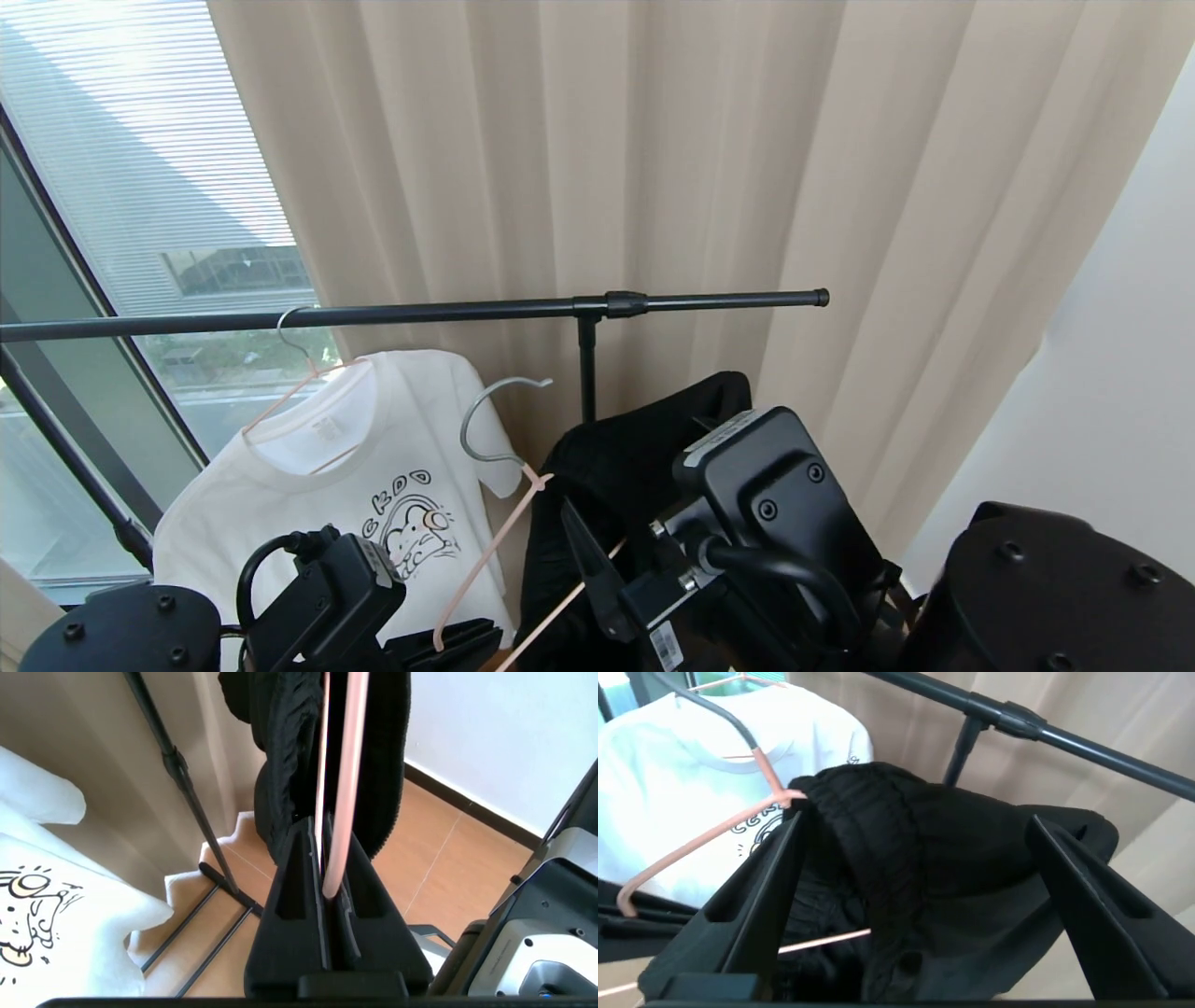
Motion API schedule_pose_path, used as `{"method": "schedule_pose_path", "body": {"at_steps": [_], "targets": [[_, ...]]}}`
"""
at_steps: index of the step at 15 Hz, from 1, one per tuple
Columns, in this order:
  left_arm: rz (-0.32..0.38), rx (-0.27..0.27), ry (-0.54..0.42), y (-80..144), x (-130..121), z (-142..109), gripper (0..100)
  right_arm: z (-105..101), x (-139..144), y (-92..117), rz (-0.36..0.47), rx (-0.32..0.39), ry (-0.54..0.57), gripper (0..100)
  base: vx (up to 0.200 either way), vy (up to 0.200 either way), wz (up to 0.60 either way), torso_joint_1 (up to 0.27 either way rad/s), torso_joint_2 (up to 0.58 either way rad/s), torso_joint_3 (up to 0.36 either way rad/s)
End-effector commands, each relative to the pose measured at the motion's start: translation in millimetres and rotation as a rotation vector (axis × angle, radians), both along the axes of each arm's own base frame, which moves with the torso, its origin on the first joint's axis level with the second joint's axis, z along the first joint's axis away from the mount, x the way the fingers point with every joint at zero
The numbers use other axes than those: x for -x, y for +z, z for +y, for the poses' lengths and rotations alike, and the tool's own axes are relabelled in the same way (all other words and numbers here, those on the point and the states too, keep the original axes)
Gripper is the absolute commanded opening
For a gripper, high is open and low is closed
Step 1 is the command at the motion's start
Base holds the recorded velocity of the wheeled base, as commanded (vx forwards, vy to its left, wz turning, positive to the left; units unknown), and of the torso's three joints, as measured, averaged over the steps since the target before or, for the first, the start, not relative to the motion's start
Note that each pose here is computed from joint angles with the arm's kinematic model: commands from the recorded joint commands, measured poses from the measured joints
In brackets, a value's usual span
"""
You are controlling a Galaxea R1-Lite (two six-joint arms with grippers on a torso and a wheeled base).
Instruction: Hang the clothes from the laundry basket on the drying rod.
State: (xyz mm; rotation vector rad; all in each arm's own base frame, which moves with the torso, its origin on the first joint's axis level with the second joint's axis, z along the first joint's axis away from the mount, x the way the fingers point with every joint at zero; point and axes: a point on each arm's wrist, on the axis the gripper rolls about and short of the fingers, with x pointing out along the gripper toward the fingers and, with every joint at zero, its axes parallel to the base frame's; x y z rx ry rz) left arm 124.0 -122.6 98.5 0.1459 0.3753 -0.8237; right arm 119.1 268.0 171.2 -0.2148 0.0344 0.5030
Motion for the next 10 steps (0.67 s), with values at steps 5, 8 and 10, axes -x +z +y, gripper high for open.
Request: {"method": "schedule_pose_path", "body": {"at_steps": [5, 8, 10], "targets": [[0.008, -0.019, -0.005, -4, 5, 6, 0, -64, -2, 19, -0.078, 0.158, 0.216, 100, 0.000, 0.000, 0.00, 0.000, 0.00, 0.000], [0.014, -0.028, -0.003, -6, 6, 8, 0, -78, -6, 27, -0.042, 0.213, 0.301, 100, 0.000, 0.000, 0.00, 0.000, 0.00, 0.000], [0.010, -0.063, -0.036, -11, 11, 12, 0, -104, -19, 50, 0.088, 0.346, 0.420, 100, 0.000, 0.000, 0.00, 0.000, 0.00, 0.000]]}}
